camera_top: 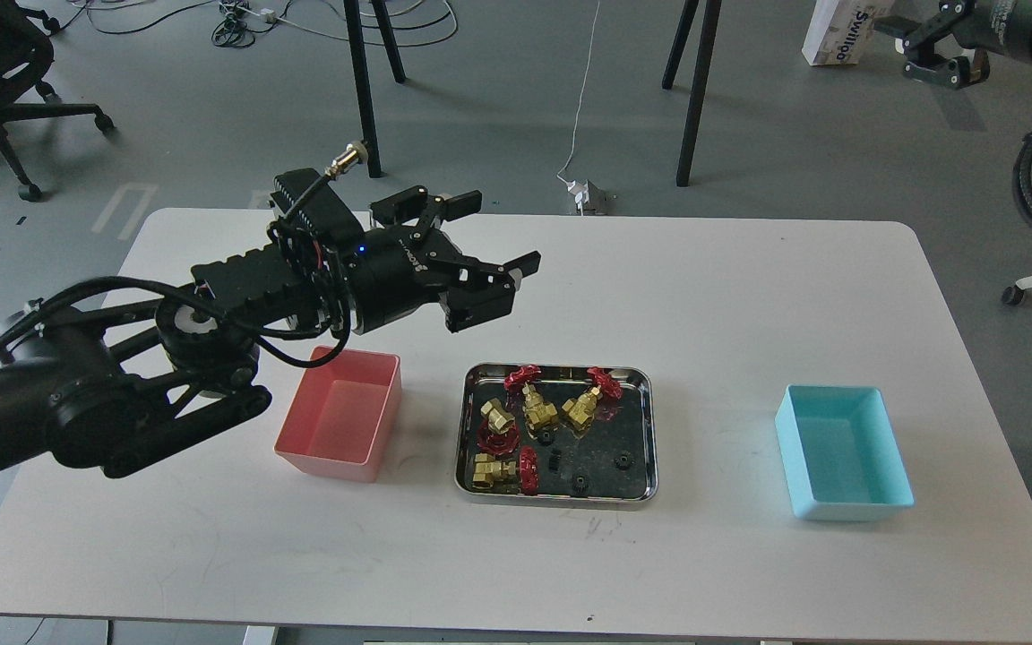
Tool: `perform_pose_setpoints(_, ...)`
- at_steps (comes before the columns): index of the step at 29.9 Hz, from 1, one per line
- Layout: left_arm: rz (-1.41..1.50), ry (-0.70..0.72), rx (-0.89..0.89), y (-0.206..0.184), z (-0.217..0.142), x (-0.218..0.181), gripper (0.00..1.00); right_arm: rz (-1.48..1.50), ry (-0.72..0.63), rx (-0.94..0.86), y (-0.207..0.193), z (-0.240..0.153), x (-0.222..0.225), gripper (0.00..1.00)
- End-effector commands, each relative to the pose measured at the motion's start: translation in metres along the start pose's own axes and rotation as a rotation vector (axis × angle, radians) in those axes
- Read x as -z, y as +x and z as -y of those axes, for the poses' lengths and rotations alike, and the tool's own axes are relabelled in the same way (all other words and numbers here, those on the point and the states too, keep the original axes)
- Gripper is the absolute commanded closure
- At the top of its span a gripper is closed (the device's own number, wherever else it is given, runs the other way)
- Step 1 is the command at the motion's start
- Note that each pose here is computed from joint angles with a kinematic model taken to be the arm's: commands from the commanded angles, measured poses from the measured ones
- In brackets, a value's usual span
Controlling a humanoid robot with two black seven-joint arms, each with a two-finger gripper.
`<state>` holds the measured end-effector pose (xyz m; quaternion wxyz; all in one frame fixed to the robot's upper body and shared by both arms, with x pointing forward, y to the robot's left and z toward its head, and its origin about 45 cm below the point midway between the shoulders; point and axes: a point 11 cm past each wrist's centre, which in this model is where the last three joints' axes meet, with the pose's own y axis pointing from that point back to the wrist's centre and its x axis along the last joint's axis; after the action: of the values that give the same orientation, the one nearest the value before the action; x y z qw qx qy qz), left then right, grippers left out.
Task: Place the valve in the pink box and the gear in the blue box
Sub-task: 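Lower the left gripper onto a brass valve in the tray and grasp it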
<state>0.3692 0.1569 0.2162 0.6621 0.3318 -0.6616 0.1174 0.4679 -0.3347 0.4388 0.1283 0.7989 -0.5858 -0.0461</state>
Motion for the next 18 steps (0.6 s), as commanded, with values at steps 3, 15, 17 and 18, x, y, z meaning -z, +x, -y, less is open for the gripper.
perform_pose_setpoints(3,0.037,0.015,0.089,-0.049,0.006,-0.015,0.0,0.002,0.002,-0.007,0.005,0.0,0.001,0.01)
perform_pose_setpoints(15,-0.117,0.003,0.21,-0.125,0.007,-0.061,0.01,-0.023,0.001,-0.014,0.005,0.001,0.001,0.01)
perform_pose_setpoints(17,-0.137,-0.004,0.219,-0.132,0.01,-0.069,0.01,-0.023,0.003,-0.012,0.004,0.001,0.002,0.01)
perform_pose_setpoints(18,-0.142,-0.007,0.218,-0.133,0.012,-0.072,0.01,-0.024,0.003,-0.014,0.005,0.001,0.002,0.01)
